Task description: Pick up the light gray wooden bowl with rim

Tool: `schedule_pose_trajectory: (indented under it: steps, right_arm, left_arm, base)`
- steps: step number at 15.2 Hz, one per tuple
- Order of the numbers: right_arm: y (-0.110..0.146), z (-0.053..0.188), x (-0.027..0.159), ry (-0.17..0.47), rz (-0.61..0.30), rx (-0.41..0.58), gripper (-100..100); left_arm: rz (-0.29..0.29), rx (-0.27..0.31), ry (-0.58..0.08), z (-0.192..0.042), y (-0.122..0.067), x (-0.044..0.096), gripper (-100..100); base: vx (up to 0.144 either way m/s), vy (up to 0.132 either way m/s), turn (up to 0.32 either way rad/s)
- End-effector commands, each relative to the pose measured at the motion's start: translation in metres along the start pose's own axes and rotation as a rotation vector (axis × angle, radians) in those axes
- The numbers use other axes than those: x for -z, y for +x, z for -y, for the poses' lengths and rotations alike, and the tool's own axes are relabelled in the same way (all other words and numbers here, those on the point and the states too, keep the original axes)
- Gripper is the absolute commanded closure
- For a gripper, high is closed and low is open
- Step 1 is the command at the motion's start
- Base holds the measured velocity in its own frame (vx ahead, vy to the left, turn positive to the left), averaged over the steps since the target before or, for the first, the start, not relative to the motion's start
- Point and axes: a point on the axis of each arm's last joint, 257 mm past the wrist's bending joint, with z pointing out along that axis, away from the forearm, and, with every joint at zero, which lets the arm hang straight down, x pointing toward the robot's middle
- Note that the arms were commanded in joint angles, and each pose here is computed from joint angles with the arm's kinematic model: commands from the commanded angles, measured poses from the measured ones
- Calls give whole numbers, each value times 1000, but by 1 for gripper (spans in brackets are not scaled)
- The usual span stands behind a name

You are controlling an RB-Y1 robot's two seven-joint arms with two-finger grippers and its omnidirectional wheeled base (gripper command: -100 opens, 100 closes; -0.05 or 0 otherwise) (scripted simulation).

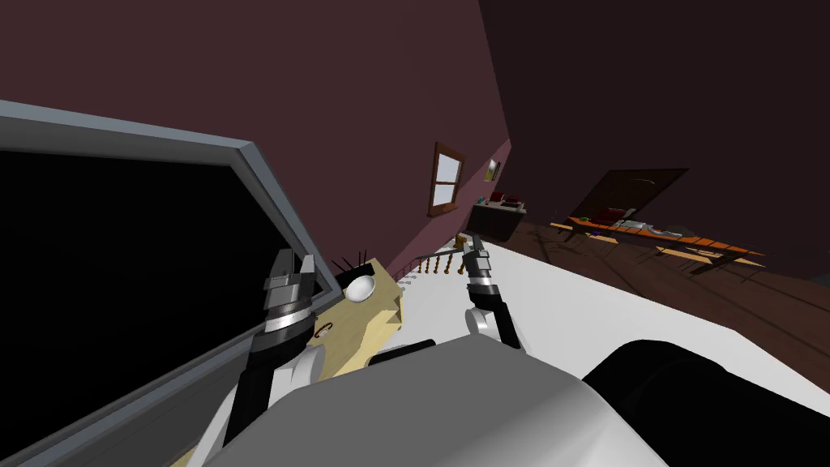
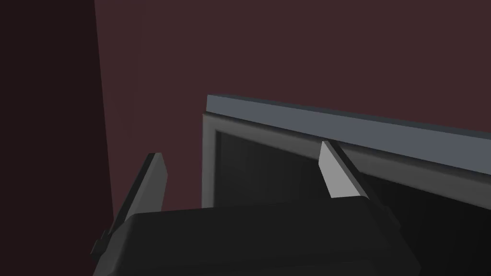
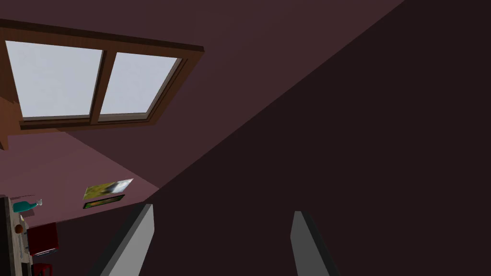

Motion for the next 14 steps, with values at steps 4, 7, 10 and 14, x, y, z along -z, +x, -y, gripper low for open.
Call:
schedule_pose_trajectory:
  steps: [4,7,10,14]
  right_arm:
    - [0,0,0,0,0,0,0]
    - [0,0,0,0,0,0,0]
    - [0,0,0,0,0,0,0]
    - [0,0,0,0,0,0,0]
  left_arm:
    - [-77,-31,-75,-28,8,1,-100]
    - [-111,-49,-138,-52,10,3,-100]
    - [-127,-59,-180,-66,10,5,-100]
    - [-156,-79,-272,-98,9,11,-100]
  base:
    - [4,-5,-29]
    - [6,-7,-37]
    - [6,-8,-37]
    - [7,-9,-42]
